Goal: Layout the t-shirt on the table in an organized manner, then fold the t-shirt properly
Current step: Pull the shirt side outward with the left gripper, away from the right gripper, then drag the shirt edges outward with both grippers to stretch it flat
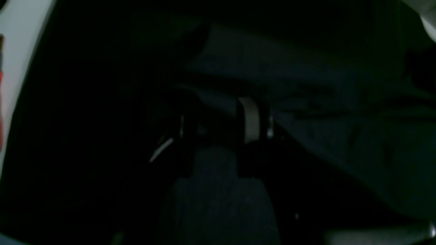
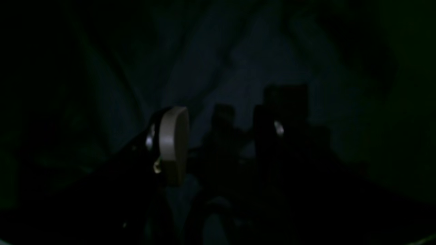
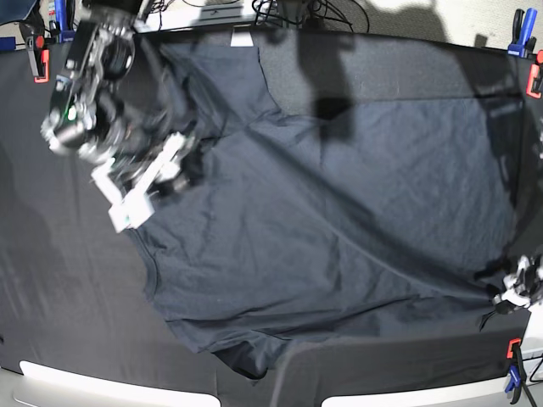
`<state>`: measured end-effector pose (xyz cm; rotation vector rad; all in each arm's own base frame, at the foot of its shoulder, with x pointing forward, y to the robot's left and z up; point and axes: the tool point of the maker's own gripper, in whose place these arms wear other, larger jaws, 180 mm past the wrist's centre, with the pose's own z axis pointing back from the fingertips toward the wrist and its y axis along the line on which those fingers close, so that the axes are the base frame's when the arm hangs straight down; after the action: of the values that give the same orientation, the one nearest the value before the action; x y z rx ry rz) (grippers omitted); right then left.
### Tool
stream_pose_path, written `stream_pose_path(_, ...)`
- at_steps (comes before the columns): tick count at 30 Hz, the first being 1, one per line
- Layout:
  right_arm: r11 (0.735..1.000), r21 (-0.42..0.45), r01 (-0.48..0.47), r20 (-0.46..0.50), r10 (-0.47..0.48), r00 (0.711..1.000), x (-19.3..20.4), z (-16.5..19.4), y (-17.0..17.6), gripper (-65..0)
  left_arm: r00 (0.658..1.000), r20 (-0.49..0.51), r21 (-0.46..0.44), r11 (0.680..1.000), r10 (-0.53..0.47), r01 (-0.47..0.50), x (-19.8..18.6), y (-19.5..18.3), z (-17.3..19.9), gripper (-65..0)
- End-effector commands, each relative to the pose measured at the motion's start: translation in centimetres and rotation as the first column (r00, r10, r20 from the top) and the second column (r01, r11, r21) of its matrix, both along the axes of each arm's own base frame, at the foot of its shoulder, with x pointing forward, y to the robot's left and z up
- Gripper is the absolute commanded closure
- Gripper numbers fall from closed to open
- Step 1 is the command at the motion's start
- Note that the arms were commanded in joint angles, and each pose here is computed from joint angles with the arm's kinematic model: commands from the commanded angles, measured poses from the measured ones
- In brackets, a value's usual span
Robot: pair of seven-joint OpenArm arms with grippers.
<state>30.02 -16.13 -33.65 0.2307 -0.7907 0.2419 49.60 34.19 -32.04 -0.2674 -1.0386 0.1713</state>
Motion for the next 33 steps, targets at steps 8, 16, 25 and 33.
stream_pose_path(8, 0.991, 0.029, 0.131, 0.103, -0.134, 0.986, 2.9, 2.3, -4.8, -29.0, 0.99, 0.121, 0.09, 0.994, -0.069, 0.058, -2.5, -0.5, 1.5, -15.1)
stream_pose_path(16, 0.981, 0.108, 0.161, -0.061, -0.155, 0.986, 6.2, -1.6, -6.0, -29.0, 0.97, 0.143, 0.291, 0.945, -0.196, 0.148, -8.0, -4.6, 1.6, -15.0)
stream_pose_path(25, 0.98, 0.015, 0.196, -0.12, -0.193, 0.974, 6.9, -2.5, -9.3, -29.0, 0.976, 0.127, 0.23, 0.962, -0.178, 0.145, -13.7, -8.2, -1.5, -15.1)
stream_pose_path(33, 0.956, 0.036, 0.29, -0.226, -0.275, 0.934, 5.7, -5.8, -14.1, -29.0, 0.977, 0.137, 0.172, 0.975, -0.162, 0.137, -15.9, -9.7, -2.4, -15.1)
